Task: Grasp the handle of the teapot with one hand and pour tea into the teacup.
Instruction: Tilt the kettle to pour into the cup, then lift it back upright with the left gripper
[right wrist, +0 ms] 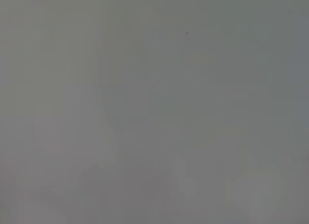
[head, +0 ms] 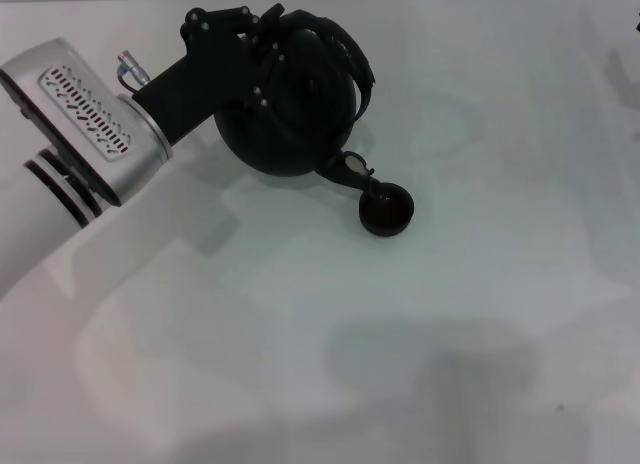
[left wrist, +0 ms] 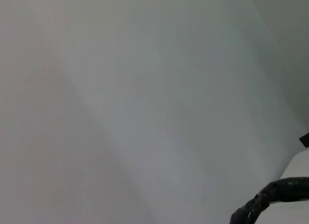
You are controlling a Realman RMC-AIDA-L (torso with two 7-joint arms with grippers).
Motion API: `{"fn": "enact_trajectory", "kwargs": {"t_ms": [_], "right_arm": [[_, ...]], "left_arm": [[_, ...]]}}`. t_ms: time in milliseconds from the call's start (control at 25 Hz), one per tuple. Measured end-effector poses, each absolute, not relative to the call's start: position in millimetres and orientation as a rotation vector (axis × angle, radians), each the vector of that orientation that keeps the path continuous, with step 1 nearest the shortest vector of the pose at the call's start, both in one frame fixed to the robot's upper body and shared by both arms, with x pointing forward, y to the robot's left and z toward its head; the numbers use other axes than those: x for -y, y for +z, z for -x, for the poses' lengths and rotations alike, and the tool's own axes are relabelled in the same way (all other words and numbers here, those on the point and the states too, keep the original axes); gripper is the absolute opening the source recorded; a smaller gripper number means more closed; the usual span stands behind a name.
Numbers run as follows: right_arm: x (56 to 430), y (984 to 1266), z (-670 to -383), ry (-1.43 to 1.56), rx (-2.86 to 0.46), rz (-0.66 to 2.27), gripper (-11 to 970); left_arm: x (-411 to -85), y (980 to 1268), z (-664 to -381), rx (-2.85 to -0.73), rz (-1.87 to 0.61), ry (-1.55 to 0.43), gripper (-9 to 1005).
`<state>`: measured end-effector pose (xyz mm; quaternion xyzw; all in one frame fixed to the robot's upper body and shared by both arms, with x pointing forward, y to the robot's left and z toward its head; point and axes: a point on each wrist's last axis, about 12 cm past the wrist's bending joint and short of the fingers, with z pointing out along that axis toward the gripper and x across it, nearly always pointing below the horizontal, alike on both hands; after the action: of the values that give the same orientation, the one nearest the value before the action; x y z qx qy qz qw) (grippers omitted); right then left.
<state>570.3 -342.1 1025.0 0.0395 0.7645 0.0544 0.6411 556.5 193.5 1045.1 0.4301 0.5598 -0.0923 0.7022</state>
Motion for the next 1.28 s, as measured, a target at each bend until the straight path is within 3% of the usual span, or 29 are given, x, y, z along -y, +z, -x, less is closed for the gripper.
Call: {"fn": "enact_trajectory", "kwargs": {"t_ms": [1280], "right_arm": [[341.8,1025.3,-570.8,0.125,-1.742,-0.09,845]], "left_arm": [[-194.3,1045.6,-557.6,-1.237,-0.971,-0.189,114]]}}
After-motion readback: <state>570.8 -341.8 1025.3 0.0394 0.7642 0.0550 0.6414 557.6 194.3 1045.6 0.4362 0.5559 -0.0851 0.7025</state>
